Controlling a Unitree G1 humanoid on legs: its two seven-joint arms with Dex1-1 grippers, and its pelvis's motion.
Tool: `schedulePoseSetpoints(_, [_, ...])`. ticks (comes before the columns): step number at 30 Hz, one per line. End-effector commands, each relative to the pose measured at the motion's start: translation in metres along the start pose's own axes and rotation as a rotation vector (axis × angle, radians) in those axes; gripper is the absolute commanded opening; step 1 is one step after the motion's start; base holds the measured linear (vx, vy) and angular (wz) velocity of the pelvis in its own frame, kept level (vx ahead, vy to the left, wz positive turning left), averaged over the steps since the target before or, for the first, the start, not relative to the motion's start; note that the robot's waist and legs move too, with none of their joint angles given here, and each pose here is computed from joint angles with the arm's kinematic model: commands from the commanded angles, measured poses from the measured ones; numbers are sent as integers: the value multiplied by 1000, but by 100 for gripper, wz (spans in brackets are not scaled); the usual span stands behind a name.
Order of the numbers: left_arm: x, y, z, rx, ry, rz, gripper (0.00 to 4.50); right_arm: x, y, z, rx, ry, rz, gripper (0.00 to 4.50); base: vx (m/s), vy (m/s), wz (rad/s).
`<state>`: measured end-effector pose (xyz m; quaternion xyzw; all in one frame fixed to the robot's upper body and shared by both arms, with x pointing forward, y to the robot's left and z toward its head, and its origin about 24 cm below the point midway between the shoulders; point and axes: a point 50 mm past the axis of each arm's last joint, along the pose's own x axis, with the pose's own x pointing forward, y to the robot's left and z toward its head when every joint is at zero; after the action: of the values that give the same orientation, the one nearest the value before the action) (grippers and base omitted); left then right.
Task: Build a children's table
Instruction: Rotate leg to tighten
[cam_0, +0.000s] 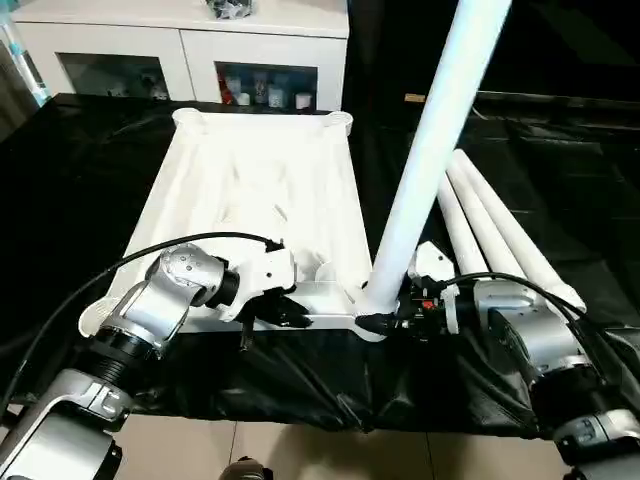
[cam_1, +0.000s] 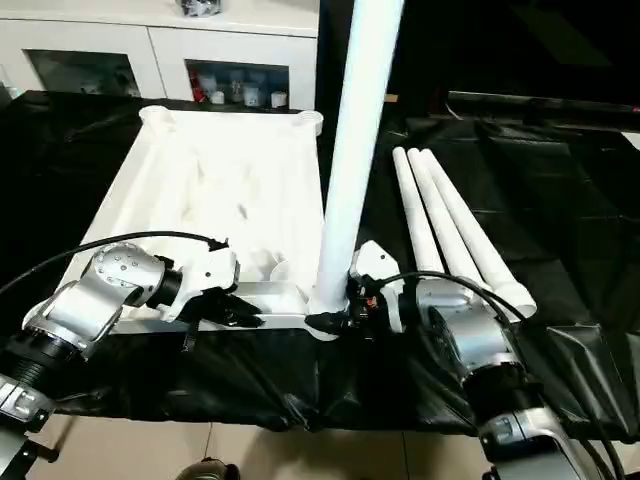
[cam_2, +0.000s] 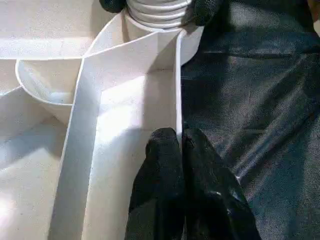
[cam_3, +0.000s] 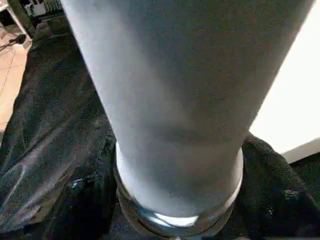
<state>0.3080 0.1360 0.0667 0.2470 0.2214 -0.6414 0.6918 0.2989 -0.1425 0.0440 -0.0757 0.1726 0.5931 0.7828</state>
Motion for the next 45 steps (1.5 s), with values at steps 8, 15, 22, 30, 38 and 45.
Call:
schedulePoseSetpoints(8, [26, 14, 22, -87, -68, 246, 0, 41, -18, 0, 172, -77, -365, 277, 0, 0, 0])
schedulePoseSetpoints(15, [52, 16, 49, -145, -108, 371, 0, 84, -26, 13, 285, -91, -655, 276, 0, 0, 0])
schedulePoseSetpoints(22, [60, 10, 55, -108, -103, 361, 0, 100, -23, 27, 295, -158, -637, 346, 0, 0, 0])
schedulePoseSetpoints(30, [49, 7, 41, -86, -88, 312, 0, 85, -28, 30, 167, -163, -546, 375, 0, 0, 0])
schedulePoseSetpoints(38, [33, 1, 24, -59, -72, 173, 0, 47, -35, 22, 51, -131, -433, 375, 0, 0, 0])
schedulePoseSetpoints(45, [22, -2, 16, 0, -77, 51, 0, 21, -17, 17, -28, -109, -137, 375, 0, 0, 0])
